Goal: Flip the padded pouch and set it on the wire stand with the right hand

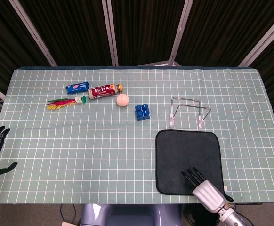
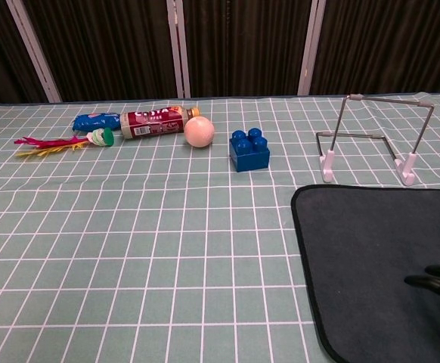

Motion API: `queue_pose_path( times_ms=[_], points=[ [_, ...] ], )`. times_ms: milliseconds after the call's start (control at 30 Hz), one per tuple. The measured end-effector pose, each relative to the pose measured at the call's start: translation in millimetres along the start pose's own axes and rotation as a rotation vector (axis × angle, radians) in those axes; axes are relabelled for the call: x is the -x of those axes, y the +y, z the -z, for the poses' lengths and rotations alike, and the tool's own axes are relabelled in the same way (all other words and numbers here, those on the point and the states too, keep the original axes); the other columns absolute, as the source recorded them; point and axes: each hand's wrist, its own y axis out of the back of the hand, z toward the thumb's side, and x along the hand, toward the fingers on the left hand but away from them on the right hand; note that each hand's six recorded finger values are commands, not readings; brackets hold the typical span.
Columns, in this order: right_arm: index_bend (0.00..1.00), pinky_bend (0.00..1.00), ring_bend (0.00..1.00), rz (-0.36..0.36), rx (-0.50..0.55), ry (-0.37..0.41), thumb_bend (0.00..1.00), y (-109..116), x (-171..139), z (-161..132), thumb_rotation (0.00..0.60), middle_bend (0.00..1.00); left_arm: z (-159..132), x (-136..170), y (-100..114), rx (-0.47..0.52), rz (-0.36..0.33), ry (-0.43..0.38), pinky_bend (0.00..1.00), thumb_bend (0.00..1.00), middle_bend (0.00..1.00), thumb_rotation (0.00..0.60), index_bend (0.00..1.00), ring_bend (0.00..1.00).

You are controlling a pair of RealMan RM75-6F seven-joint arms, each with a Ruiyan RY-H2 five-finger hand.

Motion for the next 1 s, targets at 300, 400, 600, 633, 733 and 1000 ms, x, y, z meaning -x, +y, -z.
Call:
queue_pose_path(
  times_ms=[300, 400, 600, 633, 733, 1000],
  points=[
    [0.36, 0.0, 0.0, 0.011, -0.018, -0.004, 0.18, -1.0, 1.3, 1.3, 0.6, 0.0, 0.5, -0.4, -0.1, 0.003, 0.0, 0.001, 0.0, 0.0, 0.0, 0.6, 0.0, 0.0],
    [0.37, 0.0, 0.0, 0.015, -0.025, -0.006, 0.2, -1.6, 1.7, 1.9, 0.6, 0.0, 0.5, -0.4, -0.2, 0.003, 0.001, 0.001, 0.0, 0.0, 0.0, 0.6, 0.0, 0.0],
    [0.37, 0.0, 0.0, 0.025, -0.019, -0.017, 0.28, -1.7, 2.4, 4.0, 0.6, 0.0, 0.2, -0.3, -0.2, 0.002, 0.0, -0.001, 0.0, 0.0, 0.0, 0.6, 0.0, 0.0],
    [0.37, 0.0, 0.0, 0.026, -0.017, -0.018, 0.29, -1.7, 2.5, 4.3, 0.6, 0.0, 0.2, -0.3, -0.4, 0.002, 0.001, -0.001, 0.0, 0.0, 0.0, 0.6, 0.0, 0.0],
    [0.38, 0.0, 0.0, 0.031, -0.006, -0.022, 0.3, -0.9, 2.4, 4.9, 0.6, 0.0, 0.4, -0.4, -0.3, 0.003, 0.001, 0.0, 0.0, 0.0, 0.0, 0.6, 0.0, 0.0],
    [0.47, 0.0, 0.0, 0.041, 0.003, -0.025, 0.33, -0.5, 1.8, 5.9, 0.6, 0.0, -0.2, 0.1, -0.3, 0.004, 0.002, -0.003, 0.0, 0.0, 0.0, 0.6, 0.0, 0.0]
  ],
)
